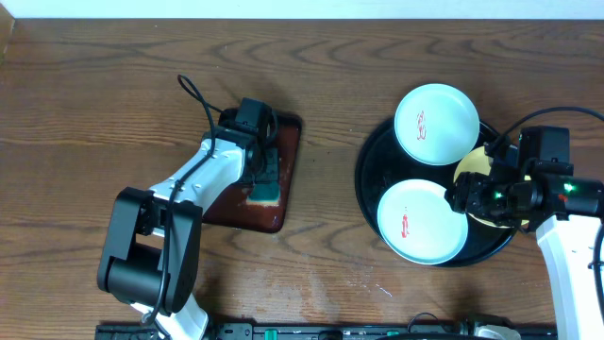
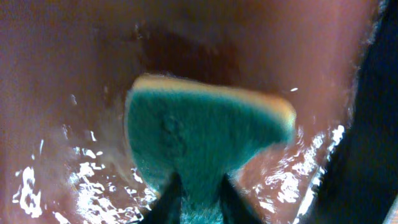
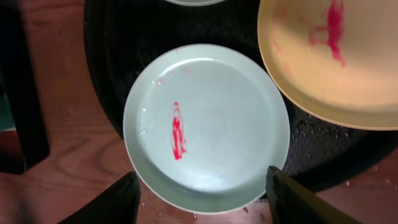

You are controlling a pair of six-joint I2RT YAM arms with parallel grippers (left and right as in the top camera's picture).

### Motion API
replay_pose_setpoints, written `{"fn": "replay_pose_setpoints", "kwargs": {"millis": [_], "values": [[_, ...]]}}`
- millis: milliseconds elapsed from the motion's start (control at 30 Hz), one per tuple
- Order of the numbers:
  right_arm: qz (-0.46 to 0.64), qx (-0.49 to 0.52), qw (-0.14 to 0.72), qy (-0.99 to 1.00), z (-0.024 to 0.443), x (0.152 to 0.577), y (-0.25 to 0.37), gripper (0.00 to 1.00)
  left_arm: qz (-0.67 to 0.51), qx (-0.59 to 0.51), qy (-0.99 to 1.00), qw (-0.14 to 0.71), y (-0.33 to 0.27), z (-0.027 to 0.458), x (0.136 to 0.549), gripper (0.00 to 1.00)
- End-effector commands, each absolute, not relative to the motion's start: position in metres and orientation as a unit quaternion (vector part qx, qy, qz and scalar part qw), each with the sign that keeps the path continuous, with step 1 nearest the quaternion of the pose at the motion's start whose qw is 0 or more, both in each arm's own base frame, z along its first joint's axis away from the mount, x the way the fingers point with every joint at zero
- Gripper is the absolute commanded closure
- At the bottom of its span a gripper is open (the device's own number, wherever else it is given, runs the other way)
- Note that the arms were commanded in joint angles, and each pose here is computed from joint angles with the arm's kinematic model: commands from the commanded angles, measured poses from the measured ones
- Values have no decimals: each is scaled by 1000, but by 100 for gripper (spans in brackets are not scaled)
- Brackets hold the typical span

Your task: Clean dirty plates on tray and stack at the side

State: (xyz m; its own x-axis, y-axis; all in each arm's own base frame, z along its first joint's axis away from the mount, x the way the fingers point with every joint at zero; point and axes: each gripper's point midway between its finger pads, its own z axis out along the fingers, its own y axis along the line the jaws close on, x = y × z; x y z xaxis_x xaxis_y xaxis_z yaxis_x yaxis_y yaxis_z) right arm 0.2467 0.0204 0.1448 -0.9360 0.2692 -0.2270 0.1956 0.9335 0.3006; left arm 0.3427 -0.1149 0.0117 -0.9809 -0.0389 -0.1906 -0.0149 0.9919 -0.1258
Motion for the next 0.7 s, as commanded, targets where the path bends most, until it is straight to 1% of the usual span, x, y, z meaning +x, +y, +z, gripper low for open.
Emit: {"fn": "replay_pose_setpoints", "kwargs": {"millis": [0,33,100,233,367,433,467,500,533,667], "values": [[121,137,131,974,146,246,12,41,-60,-13,994,89,-115,27,340,64],[116,145,129,974,145,245,9,41,-60,-13,994,88,-115,31,338,62],[110,161,123,973,141,243,1,40,-59,-13,995,78,-113,38,330,61],[105,190,84,973,127,230,-9,40,-52,-13,997,53,-110,32,317,60],[73,241,26,967,92,208,-23,44,-50,-14,998,44,-108,22,312,62],[56,264,5,963,75,199,-29,44,-48,-14,998,40,-108,17,311,76],[55,270,-4,961,66,195,-29,45,-47,-14,998,37,-108,15,311,80],[57,273,-11,960,56,193,-29,45,-47,-14,998,34,-108,13,310,88],[58,273,-15,960,50,192,-28,45,-46,-14,998,33,-107,12,310,92],[72,286,-29,955,28,191,-23,49,-46,-14,998,34,-108,12,310,92]]}}
